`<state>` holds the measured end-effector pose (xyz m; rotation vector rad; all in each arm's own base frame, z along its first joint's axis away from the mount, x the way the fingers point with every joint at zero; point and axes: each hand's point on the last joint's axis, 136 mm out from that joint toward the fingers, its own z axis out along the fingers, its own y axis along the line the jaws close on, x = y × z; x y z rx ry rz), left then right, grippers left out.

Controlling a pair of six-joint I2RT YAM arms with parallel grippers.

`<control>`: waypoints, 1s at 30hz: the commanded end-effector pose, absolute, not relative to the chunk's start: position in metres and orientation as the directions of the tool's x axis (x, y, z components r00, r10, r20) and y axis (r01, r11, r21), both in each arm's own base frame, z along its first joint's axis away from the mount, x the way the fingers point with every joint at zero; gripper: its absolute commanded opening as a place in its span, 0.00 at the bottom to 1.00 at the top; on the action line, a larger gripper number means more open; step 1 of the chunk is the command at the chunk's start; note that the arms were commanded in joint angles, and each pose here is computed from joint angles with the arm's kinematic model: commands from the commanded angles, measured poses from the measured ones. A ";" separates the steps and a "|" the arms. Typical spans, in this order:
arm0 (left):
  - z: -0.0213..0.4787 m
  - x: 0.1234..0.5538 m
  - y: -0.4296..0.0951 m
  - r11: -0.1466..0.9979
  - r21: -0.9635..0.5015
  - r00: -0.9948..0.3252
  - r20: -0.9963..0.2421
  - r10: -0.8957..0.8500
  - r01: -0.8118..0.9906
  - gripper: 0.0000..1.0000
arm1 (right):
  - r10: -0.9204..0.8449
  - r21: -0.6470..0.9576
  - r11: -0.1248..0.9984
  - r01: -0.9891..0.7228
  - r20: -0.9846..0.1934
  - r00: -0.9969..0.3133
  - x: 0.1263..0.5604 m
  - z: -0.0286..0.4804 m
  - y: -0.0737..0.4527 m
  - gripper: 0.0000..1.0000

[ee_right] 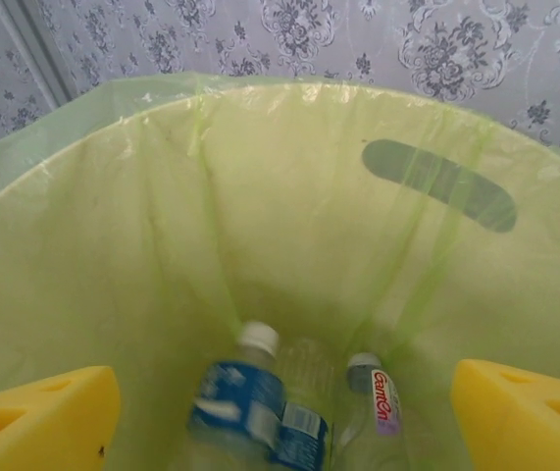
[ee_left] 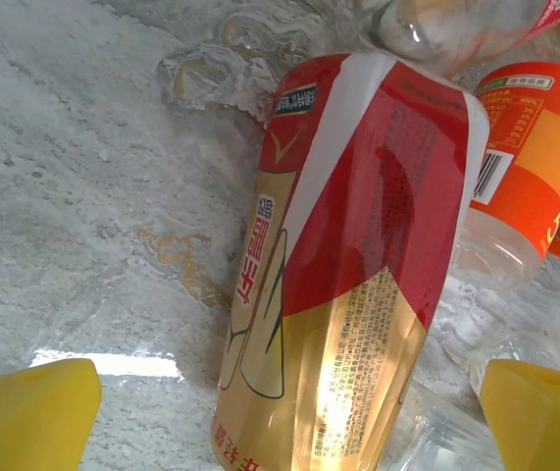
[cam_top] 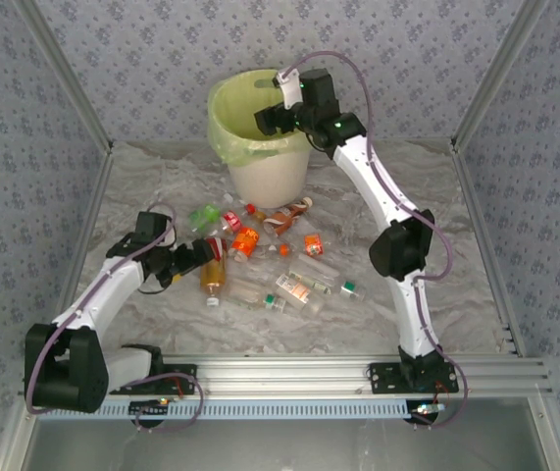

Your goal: Put the plastic bottles in the bin

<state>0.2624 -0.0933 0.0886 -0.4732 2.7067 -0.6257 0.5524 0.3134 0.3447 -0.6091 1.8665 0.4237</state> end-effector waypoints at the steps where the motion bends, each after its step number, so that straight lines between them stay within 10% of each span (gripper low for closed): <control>1: 0.091 0.266 -0.094 0.880 -0.424 -0.901 -0.261 -0.345 -0.215 0.99 | -0.179 -0.027 0.806 -0.591 -0.963 -0.200 0.514 0.414 0.295 0.92; 30: 0.047 0.280 -0.128 0.999 -0.043 -0.970 -0.243 0.003 0.014 0.84 | 0.288 0.260 0.956 0.135 -0.916 -0.278 0.368 0.322 0.078 1.00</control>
